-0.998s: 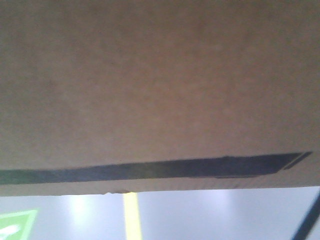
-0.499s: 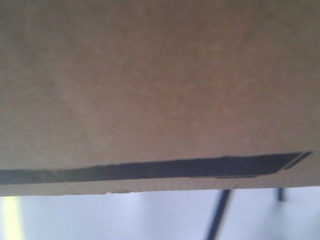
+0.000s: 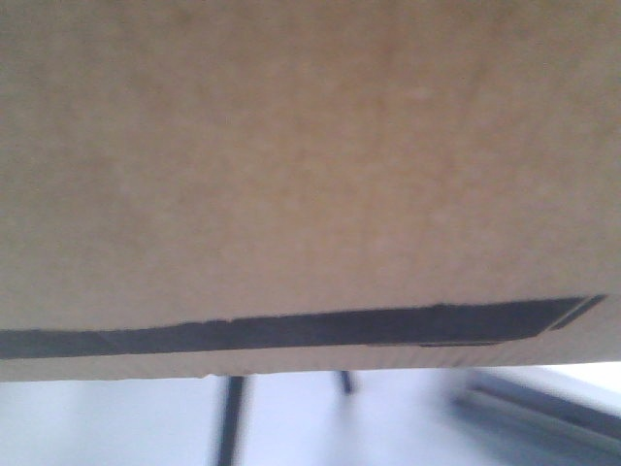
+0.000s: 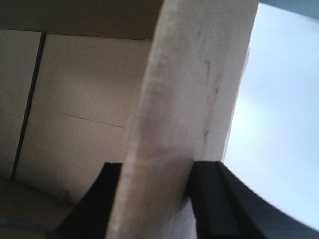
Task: Grab box from left shelf to table start
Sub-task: 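Carry the box with both grippers while driving toward the white table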
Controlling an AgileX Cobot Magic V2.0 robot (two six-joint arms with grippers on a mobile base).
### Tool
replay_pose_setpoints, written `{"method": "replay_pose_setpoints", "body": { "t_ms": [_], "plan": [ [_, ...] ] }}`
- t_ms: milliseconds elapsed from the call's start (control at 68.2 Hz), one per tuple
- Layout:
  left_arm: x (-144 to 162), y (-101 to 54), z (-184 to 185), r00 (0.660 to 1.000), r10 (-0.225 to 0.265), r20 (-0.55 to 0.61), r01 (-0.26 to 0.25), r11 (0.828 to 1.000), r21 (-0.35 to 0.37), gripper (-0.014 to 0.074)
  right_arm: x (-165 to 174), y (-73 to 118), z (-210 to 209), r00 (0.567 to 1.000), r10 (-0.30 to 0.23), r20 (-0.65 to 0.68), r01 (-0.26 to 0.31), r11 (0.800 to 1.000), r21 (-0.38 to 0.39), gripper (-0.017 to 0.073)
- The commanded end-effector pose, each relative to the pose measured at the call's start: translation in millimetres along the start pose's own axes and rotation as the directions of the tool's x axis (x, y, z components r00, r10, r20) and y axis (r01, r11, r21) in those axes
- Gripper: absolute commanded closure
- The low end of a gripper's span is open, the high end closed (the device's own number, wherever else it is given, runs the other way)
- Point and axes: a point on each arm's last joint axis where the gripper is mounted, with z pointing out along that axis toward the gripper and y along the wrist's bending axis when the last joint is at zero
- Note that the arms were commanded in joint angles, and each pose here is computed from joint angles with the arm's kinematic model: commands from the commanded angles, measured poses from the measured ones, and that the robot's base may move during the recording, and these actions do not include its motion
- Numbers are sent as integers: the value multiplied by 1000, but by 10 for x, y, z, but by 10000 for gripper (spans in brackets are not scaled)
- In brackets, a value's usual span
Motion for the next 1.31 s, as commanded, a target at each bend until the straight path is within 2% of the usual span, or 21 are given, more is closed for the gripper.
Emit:
{"method": "replay_pose_setpoints", "body": {
  "t_ms": [0,1291],
  "plan": [
    [-160,-120,-118,987,65,146,-85,987,134,687,-212,-27,-40,984,-68,162,59,996,60,500],
    [-160,-120,-118,987,65,146,-85,987,134,687,-212,-27,-40,984,-68,162,59,996,60,500]
  ]
}}
